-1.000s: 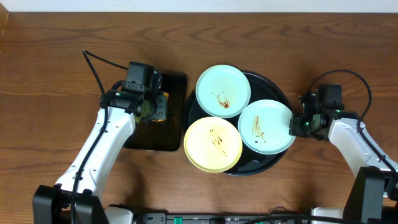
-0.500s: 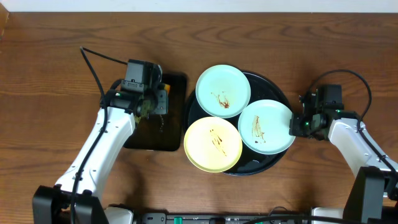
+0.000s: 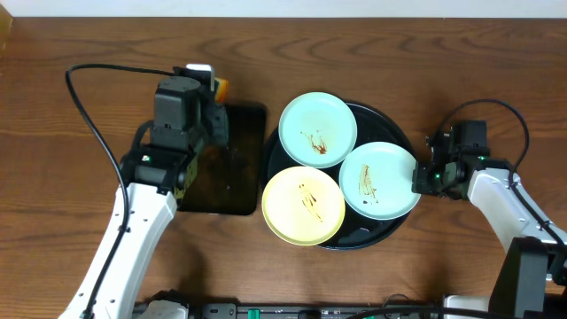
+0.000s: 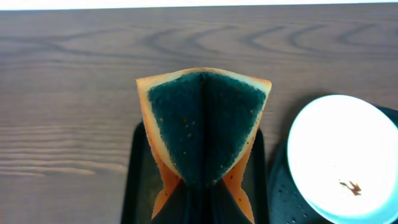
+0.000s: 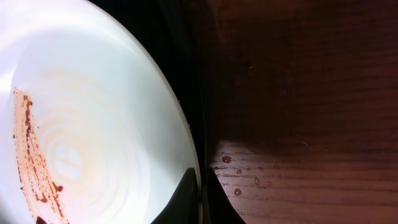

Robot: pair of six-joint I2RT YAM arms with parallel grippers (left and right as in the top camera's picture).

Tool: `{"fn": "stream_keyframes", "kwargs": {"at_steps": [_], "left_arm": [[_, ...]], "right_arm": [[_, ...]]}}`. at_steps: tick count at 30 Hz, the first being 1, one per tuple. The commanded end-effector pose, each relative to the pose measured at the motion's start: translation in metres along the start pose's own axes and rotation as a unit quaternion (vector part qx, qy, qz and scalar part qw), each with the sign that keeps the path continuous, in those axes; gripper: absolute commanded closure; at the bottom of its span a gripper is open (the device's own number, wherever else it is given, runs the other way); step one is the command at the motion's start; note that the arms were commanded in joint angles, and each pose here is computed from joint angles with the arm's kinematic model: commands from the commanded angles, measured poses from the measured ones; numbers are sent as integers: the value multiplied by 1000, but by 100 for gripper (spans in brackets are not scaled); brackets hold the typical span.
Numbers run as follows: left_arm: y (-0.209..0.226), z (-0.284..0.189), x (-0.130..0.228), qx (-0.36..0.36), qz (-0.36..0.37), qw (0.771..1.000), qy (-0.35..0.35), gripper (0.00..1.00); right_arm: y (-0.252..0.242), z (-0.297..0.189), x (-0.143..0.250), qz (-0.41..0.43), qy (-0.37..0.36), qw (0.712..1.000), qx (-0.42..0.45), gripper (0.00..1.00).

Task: Clean dirty plates on tray and stack at the side
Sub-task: 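Lift the sponge with the left gripper toward the plates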

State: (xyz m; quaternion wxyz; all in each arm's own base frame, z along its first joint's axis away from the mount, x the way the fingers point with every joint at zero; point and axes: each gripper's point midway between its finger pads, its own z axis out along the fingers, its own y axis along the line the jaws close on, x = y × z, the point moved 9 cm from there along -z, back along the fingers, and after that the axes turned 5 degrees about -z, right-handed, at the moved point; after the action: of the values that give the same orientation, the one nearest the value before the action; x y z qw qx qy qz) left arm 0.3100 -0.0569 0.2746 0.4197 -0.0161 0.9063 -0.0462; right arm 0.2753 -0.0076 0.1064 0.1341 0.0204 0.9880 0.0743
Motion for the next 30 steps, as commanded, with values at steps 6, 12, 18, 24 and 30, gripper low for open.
{"fn": "stream_keyframes", "kwargs": {"at_steps": [6, 12, 18, 24, 30], "left_arm": [[2, -7, -9, -17, 11, 1000, -23, 93], [3, -7, -6, -19, 12, 1000, -13, 92], [7, 3, 20, -35, 11, 997, 73, 93], [6, 32, 60, -23, -6, 978, 209, 93], [9, 58, 87, -43, -2, 956, 290, 93]], "right_arm": [[-3, 1, 4, 2, 8, 1000, 5, 99], [-3, 1, 4, 2, 8, 1000, 5, 99], [-3, 1, 4, 2, 7, 1000, 4, 99], [-3, 1, 4, 2, 8, 1000, 4, 99], [-2, 1, 4, 2, 10, 1000, 4, 99]]}}
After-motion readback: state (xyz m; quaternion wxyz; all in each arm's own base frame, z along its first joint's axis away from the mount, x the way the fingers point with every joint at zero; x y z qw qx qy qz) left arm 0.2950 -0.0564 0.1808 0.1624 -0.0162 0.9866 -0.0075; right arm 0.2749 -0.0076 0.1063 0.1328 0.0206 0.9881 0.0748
